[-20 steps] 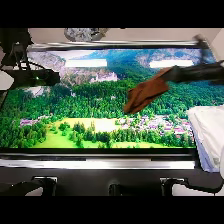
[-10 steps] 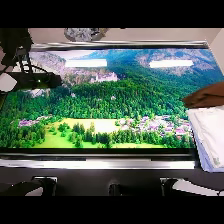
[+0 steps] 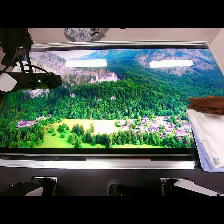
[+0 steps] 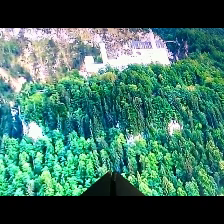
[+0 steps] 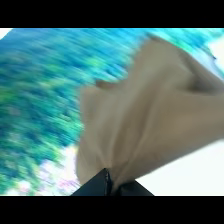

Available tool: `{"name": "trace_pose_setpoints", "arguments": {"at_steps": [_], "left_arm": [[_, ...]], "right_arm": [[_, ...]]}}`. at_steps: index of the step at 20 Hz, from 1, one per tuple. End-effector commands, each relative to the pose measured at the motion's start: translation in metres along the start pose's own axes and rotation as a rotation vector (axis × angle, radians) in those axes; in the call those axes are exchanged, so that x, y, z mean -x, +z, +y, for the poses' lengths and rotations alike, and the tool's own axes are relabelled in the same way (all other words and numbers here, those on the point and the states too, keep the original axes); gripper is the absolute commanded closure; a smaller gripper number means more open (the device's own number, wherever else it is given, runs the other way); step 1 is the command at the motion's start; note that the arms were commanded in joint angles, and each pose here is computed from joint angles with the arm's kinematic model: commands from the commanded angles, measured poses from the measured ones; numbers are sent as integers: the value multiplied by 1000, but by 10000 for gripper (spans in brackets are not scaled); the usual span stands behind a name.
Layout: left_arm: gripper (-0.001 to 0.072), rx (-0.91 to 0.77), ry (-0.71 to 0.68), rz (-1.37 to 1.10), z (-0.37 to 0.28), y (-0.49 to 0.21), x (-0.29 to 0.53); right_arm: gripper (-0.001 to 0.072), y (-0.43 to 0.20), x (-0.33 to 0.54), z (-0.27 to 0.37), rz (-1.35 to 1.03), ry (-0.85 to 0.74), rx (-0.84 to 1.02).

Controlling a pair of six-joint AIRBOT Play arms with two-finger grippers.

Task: Fold the shirts.

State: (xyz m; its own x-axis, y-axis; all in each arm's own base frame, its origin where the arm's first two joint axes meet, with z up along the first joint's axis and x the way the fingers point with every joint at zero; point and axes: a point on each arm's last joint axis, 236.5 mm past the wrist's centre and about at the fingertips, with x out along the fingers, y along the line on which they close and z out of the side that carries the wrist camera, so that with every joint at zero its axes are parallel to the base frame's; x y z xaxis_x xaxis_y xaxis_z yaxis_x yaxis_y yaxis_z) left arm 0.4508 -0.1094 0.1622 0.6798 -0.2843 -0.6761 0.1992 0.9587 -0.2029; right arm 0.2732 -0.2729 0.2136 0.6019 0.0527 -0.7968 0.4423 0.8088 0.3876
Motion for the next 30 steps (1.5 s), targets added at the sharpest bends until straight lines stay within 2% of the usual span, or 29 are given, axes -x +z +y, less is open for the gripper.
{"name": "trace_pose_setpoints", "arguments": {"at_steps": [1, 5, 9, 10, 12, 13, 15, 17, 19, 20, 22, 24, 25, 26, 27, 30], "left_arm": [[679, -3, 0, -1, 0, 0, 0], [679, -4, 0, -1, 0, 0, 0], [679, -3, 0, -1, 0, 0, 0], [679, -3, 0, 0, 0, 0, 0], [679, -4, 0, -2, 0, 1, 1], [679, -6, -1, -8, -1, 4, 3], [679, -49, -7, -40, -6, 19, 15], [681, -93, -4, -135, -13, 56, 43], [681, -146, 70, -277, -6, 105, 81], [681, -146, 143, -322, 7, 123, 94], [681, -133, 288, -295, 41, 128, 93], [662, -116, 348, -67, 65, 81, 59], [489, -89, 363, 101, 74, 42, 42], [178, -35, 373, 291, 79, -7, 28], [102, -15, 363, 450, 80, -51, 19], [105, 26, 282, 552, 67, -120, 7]], "right_arm": [[675, -45, 22, -56, 134, -245, -79], [675, -136, 10, -100, 414, -391, -119], [675, -217, -33, -111, 600, -363, -180], [644, -226, -38, -119, 611, -388, -181], [164, -228, -37, -124, 621, -397, -137], [97, -218, -31, -128, 594, -426, -106], [96, -155, -3, -142, 383, -547, 6], [97, -32, 53, -123, -57, -658, 196], [103, 74, 111, -50, -473, -671, 396], [103, 101, 120, -3, -583, -625, 494], [103, 104, 79, 92, -576, -431, 666], [102, 48, -4, 169, -307, -201, 791], [101, 10, -46, 194, -142, -130, 825], [100, -30, -82, 210, 16, -74, 867], [99, -76, -114, 222, 186, -15, 907], [99, -177, -170, 228, 494, 70, 971]]}}
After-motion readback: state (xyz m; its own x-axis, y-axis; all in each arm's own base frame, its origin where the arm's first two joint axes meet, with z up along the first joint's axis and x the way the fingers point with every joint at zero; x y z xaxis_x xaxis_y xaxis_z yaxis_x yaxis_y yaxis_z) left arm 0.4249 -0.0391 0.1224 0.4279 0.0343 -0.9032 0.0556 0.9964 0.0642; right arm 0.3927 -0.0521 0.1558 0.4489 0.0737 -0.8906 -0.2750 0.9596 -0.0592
